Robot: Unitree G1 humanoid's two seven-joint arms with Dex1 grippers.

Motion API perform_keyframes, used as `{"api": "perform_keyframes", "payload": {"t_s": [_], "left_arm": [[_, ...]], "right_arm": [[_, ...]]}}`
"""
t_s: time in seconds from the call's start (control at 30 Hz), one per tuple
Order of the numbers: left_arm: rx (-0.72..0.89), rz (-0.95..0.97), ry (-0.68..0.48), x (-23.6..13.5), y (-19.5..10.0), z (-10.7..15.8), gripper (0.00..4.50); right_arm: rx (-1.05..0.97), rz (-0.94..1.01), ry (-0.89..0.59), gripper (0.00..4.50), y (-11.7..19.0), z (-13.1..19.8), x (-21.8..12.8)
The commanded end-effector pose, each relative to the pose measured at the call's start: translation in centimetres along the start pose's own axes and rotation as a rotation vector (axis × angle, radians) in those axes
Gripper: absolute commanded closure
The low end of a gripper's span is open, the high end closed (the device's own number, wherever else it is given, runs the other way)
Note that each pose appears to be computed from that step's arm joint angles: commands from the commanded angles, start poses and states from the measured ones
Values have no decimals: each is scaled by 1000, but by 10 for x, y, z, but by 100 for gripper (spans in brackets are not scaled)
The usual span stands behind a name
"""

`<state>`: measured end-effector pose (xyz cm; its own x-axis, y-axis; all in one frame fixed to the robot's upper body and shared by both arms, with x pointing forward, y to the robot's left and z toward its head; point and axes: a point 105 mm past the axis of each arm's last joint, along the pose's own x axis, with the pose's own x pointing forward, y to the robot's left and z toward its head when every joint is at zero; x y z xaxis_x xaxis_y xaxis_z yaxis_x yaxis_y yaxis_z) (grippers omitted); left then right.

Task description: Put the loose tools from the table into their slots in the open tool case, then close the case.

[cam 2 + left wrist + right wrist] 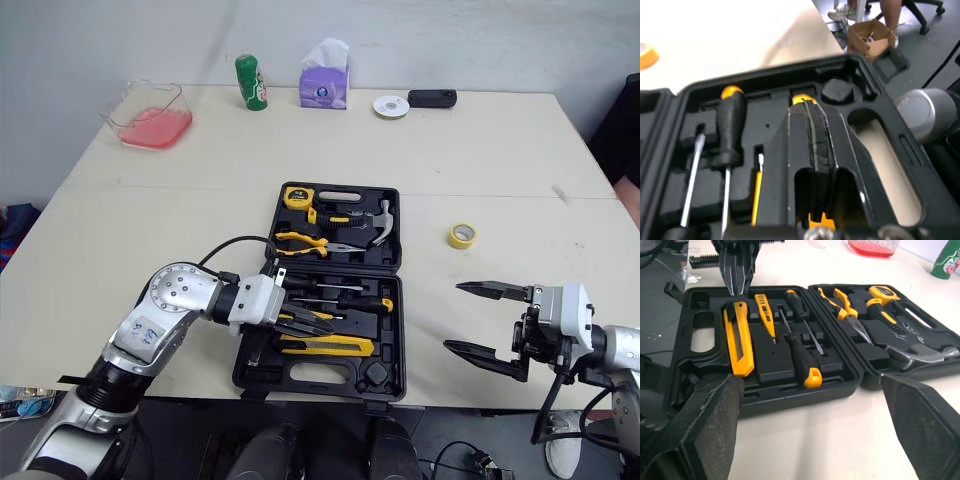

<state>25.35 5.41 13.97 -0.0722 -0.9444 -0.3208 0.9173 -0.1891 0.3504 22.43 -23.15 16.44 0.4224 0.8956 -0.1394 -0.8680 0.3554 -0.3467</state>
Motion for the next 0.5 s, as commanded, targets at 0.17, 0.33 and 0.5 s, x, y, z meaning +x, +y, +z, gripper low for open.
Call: {"api": "perform_keyframes", "payload": {"t_s": [0.17, 0.33, 0.5], "left_arm": [[-35, 6, 54, 5, -6, -20, 445], [-68, 15, 154, 6, -5, -43, 445], [-105, 40, 207, 7, -4, -56, 445]], "right_arm": [[-22, -27, -3, 0, -1, -4, -11], [-20, -23, -4, 0, 0, -6, -13], [-17, -21, -4, 0, 2, -9, -14]]}}
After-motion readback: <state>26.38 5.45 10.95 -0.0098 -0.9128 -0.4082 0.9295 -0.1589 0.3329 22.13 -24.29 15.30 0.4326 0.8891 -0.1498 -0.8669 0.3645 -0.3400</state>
